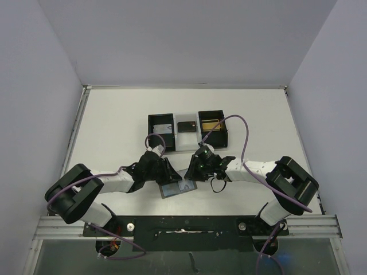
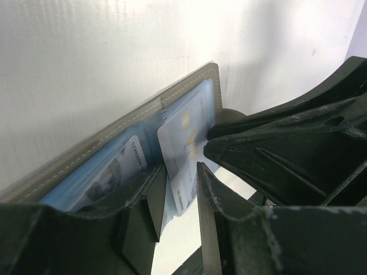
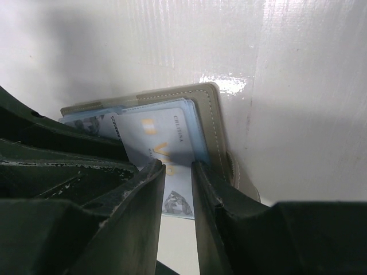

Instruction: Take the credit cards out of the card holder

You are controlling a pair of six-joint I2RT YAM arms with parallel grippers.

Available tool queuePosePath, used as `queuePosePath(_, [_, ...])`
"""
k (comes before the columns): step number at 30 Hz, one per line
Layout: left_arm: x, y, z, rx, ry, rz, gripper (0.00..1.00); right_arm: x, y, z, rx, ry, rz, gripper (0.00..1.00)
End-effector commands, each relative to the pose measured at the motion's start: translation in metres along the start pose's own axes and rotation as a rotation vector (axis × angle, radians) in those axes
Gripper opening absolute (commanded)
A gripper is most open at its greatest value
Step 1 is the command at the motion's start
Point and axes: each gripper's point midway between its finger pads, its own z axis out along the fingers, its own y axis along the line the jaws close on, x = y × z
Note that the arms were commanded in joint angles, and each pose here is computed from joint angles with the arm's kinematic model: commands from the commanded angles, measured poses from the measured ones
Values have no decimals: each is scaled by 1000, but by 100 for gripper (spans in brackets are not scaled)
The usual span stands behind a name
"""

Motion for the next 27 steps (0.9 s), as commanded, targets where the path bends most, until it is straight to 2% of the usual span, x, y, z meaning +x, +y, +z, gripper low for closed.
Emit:
queuePosePath(1, [1, -8, 4, 49, 8, 3, 27, 20, -27, 5, 75, 61, -2, 28])
queuePosePath(9, [1, -10, 2, 62, 1, 1, 10, 21, -31, 5, 96, 62, 3, 28])
queuePosePath(12, [0, -7, -1, 44, -8, 2, 12, 20, -33, 6, 109, 61, 4, 28])
queuePosePath(16, [0, -8, -6, 52, -14, 9, 24, 21, -35, 7, 125, 71, 2, 28])
queuePosePath(18, [2, -13, -6, 73, -5, 13, 26, 21, -36, 8, 131, 71, 3, 28])
queuePosePath(27, [3, -27, -11, 146, 2, -3, 24, 20, -36, 8, 139, 69, 1, 28])
